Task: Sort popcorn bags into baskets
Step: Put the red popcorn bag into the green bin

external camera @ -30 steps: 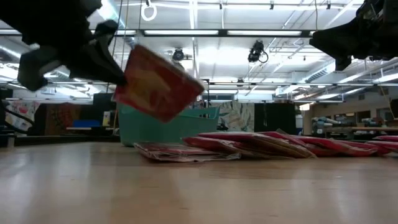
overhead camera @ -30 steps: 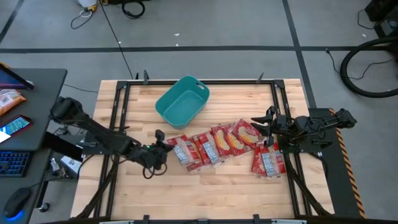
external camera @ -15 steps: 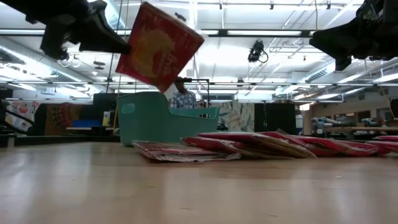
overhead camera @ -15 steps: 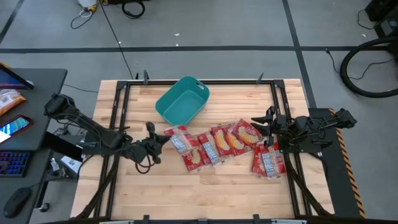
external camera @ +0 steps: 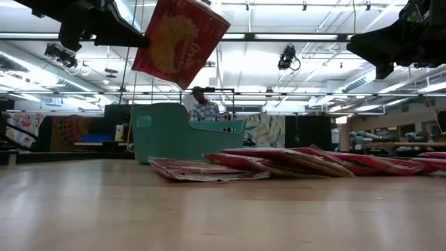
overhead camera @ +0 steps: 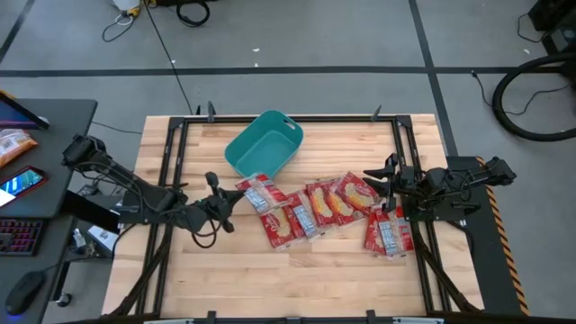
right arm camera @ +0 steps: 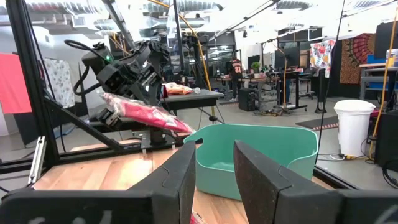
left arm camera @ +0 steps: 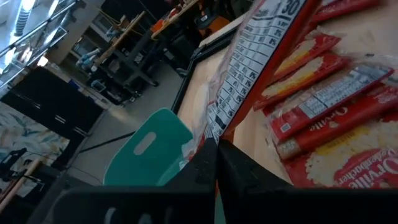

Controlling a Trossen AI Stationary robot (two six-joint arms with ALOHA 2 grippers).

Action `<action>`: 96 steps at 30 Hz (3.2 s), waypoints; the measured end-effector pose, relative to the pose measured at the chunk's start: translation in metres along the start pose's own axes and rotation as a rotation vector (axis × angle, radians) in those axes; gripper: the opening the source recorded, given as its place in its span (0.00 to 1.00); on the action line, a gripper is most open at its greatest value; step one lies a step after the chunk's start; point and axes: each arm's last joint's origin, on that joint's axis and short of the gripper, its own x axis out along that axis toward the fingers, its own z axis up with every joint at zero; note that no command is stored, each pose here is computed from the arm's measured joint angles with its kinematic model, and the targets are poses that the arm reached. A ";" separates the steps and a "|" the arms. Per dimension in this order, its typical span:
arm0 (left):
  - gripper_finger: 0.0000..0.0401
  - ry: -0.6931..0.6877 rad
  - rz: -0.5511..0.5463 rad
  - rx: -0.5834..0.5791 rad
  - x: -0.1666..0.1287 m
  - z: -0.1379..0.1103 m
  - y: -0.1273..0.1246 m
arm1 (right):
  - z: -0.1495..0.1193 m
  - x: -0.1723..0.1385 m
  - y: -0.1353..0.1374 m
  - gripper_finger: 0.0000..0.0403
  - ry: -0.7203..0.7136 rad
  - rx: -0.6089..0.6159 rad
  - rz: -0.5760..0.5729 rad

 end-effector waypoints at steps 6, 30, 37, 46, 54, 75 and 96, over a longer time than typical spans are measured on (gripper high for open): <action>0.02 -0.010 -0.018 -0.010 0.000 0.001 0.000 | 0.000 0.000 0.000 0.28 0.000 0.000 0.000; 0.02 0.009 0.317 -0.232 0.003 0.010 0.033 | 0.000 0.000 0.000 0.28 0.000 0.000 0.000; 0.02 0.059 0.387 -0.367 0.024 0.010 0.058 | 0.000 0.000 0.000 0.28 0.000 0.000 0.000; 0.02 0.273 0.272 -0.524 0.077 0.003 0.059 | 0.000 0.000 0.000 0.28 0.000 0.000 0.000; 0.02 0.403 0.331 -0.542 0.117 -0.004 0.051 | 0.000 0.000 0.000 0.28 0.000 0.000 0.000; 0.03 0.613 0.384 -0.654 0.163 -0.039 0.062 | 0.000 0.000 0.000 0.28 0.000 0.000 0.002; 0.36 0.581 0.334 -0.634 0.159 -0.031 0.063 | 0.000 0.000 0.000 0.28 0.000 0.000 0.004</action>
